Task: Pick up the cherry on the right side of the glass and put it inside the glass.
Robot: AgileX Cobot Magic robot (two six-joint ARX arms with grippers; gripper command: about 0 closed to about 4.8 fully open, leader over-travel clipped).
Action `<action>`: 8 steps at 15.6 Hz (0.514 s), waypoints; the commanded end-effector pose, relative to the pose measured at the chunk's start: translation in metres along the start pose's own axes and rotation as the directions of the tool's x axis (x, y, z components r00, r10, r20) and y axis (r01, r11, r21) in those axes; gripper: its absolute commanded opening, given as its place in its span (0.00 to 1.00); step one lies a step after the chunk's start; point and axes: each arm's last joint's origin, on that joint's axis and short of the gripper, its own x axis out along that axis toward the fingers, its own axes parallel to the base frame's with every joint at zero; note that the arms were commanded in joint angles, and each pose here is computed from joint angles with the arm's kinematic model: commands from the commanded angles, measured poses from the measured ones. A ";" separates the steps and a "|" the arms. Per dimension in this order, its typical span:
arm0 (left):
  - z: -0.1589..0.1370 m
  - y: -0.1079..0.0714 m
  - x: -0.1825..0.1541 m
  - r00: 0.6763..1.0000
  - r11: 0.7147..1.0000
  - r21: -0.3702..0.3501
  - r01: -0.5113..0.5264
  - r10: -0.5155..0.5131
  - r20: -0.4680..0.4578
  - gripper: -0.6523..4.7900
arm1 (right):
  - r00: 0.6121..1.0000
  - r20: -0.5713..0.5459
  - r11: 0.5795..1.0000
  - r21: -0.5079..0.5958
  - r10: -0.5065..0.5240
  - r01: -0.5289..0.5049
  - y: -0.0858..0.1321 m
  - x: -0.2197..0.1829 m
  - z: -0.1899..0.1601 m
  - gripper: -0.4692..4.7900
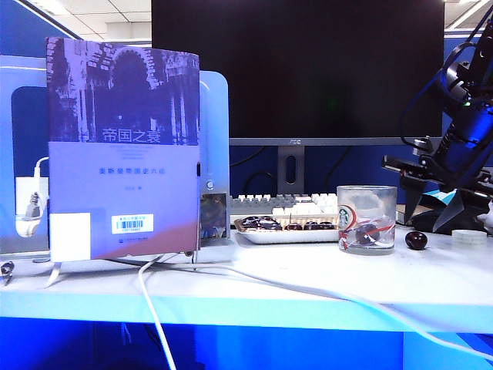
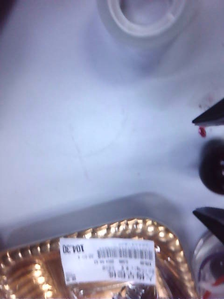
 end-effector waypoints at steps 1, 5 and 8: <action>-0.001 0.000 0.000 1.000 1.000 0.004 0.003 -0.003 -0.009 0.11 | 0.999 -0.026 0.998 0.054 0.024 -0.023 0.001 -0.001 -0.001 0.54; -0.001 0.000 0.000 1.000 1.000 0.004 0.003 -0.003 -0.009 0.11 | 0.997 -0.071 0.997 0.078 0.030 -0.024 0.000 -0.001 -0.005 0.54; -0.001 0.000 0.000 1.000 1.000 0.004 0.003 -0.003 -0.009 0.11 | 0.998 -0.063 0.997 0.077 0.024 -0.019 0.000 -0.001 -0.005 0.53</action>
